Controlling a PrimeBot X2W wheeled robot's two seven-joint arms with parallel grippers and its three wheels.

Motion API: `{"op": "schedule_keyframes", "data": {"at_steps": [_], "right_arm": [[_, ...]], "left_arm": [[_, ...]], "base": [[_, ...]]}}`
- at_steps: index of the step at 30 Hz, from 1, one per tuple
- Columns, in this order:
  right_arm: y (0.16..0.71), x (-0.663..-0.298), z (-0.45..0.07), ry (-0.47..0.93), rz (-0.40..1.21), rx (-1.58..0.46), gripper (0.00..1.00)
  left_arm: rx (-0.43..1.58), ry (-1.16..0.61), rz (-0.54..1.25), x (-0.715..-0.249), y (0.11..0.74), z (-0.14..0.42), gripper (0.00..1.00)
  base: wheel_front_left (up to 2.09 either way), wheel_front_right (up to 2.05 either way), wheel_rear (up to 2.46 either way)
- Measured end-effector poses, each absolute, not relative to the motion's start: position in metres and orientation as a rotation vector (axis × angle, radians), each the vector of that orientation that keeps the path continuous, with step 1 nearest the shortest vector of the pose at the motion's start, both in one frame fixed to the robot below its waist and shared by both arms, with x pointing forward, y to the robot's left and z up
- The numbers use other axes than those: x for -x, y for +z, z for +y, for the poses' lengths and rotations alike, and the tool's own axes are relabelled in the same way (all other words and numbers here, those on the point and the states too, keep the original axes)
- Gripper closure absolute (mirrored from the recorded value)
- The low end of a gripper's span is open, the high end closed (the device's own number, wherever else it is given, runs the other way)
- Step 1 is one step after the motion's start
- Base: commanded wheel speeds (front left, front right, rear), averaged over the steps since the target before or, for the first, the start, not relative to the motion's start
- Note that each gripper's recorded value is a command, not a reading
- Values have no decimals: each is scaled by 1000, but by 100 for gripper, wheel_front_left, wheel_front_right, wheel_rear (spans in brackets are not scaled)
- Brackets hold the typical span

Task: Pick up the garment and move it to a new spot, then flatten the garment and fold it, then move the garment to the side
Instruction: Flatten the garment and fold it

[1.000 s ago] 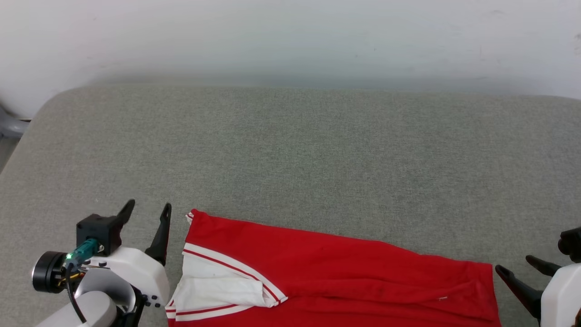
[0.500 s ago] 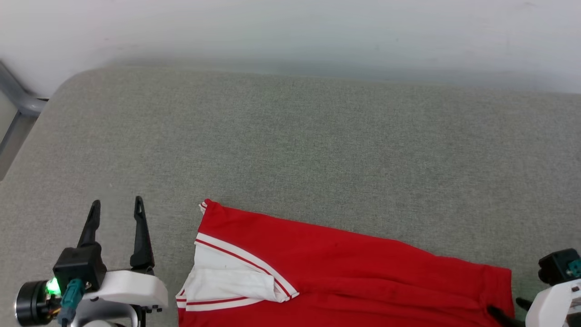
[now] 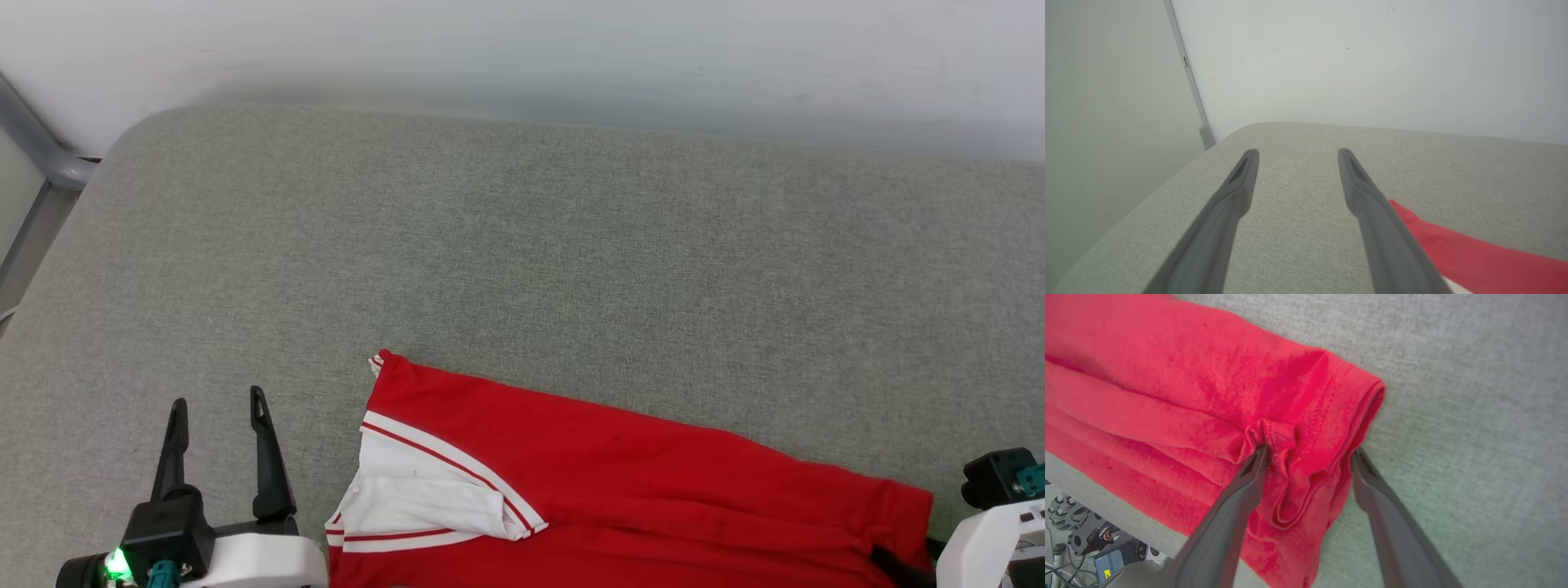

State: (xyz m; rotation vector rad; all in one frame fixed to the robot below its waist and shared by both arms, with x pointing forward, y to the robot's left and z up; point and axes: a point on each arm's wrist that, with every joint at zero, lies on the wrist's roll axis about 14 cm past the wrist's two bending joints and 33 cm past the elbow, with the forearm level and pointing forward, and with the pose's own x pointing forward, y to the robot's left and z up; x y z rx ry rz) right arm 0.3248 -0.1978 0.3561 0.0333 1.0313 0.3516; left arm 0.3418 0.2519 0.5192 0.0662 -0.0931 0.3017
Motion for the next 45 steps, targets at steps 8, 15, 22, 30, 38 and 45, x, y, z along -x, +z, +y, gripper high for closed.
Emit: {"op": "schedule_keyframes", "data": {"at_steps": [8,15,22,30,38,45], "right_arm": [[364,-333,-203,335,981,-64,100],[382,-352,-240,242,913,-45,100],[397,-366,-303,73,877,10,100],[399,-364,-311,25,879,-21,100],[428,-361,-243,218,804,-150,100],[450,-356,-178,419,784,-151,100]], "left_arm": [[-111,291,-84,-338,514,251,0],[-108,288,-97,-338,517,250,0],[-116,268,-93,-338,515,245,0],[-124,254,-90,-335,514,243,0],[-122,245,-90,-330,514,241,0],[-126,235,-82,-330,511,240,0]], "base": [[0,0,0],[0,0,0],[0,0,0],[0,0,0],[0,0,0],[0,0,0]]}}
